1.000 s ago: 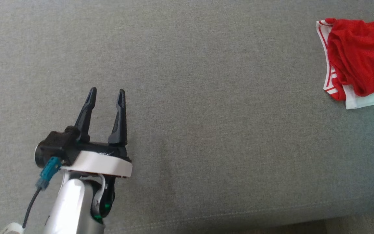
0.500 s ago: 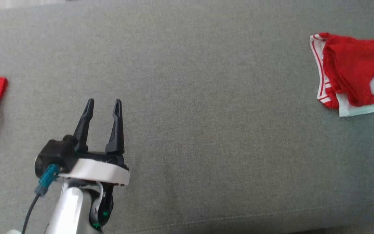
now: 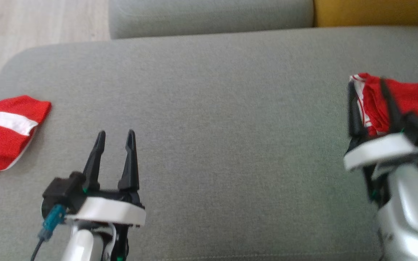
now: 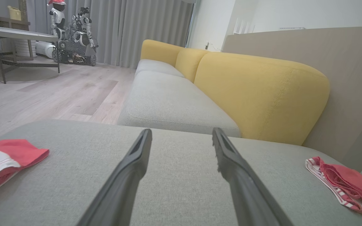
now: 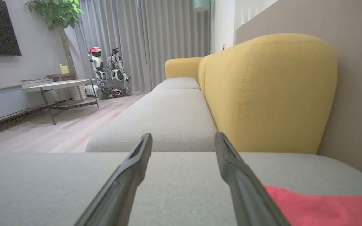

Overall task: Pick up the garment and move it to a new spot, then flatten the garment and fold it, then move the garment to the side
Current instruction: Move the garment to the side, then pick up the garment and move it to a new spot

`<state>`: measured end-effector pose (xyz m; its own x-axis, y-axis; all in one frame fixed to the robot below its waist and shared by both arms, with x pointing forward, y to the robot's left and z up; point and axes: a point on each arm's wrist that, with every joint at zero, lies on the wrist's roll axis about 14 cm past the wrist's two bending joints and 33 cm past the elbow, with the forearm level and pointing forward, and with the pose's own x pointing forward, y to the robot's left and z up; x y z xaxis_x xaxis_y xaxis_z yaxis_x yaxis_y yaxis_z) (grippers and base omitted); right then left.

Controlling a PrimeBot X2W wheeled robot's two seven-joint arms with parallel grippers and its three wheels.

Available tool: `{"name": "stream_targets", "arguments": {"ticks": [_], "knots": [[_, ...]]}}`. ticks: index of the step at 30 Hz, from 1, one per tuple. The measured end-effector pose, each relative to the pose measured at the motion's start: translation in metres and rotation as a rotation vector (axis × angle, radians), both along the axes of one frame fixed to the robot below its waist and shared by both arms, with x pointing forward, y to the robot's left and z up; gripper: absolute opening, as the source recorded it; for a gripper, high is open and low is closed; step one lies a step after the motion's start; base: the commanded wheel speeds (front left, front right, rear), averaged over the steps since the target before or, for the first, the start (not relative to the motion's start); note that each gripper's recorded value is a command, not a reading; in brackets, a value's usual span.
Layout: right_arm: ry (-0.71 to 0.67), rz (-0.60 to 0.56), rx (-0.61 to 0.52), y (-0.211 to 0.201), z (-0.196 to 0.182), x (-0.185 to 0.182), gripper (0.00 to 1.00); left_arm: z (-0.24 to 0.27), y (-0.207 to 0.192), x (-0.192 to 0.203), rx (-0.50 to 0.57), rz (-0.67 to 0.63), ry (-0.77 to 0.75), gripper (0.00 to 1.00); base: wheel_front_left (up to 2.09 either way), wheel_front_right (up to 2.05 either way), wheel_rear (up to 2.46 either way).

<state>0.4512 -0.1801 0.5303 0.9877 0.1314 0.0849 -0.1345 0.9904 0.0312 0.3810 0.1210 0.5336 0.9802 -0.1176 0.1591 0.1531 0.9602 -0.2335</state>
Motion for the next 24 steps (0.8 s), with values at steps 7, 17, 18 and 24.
{"name": "stream_targets", "arguments": {"ticks": [7, 17, 18, 24], "knots": [[0.026, 0.018, 0.002, 0.025, -0.022, -0.049, 1.00, -0.005, 0.010, -0.030, -0.011, 0.030, 0.019, 1.00, 0.00, 0.00, 0.00], [0.041, -0.010, -0.042, 0.019, -0.033, -0.082, 1.00, -0.010, 0.008, -0.051, -0.014, 0.032, 0.030, 1.00, 0.00, 0.00, 0.00], [0.041, -0.010, -0.038, 0.018, -0.033, -0.084, 1.00, -0.009, 0.009, -0.053, -0.014, 0.033, 0.026, 1.00, 0.00, 0.00, 0.00], [0.054, -0.010, -0.032, 0.018, -0.038, -0.093, 1.00, -0.014, 0.005, -0.060, -0.013, 0.029, 0.042, 1.00, 0.00, 0.00, 0.00]]}}
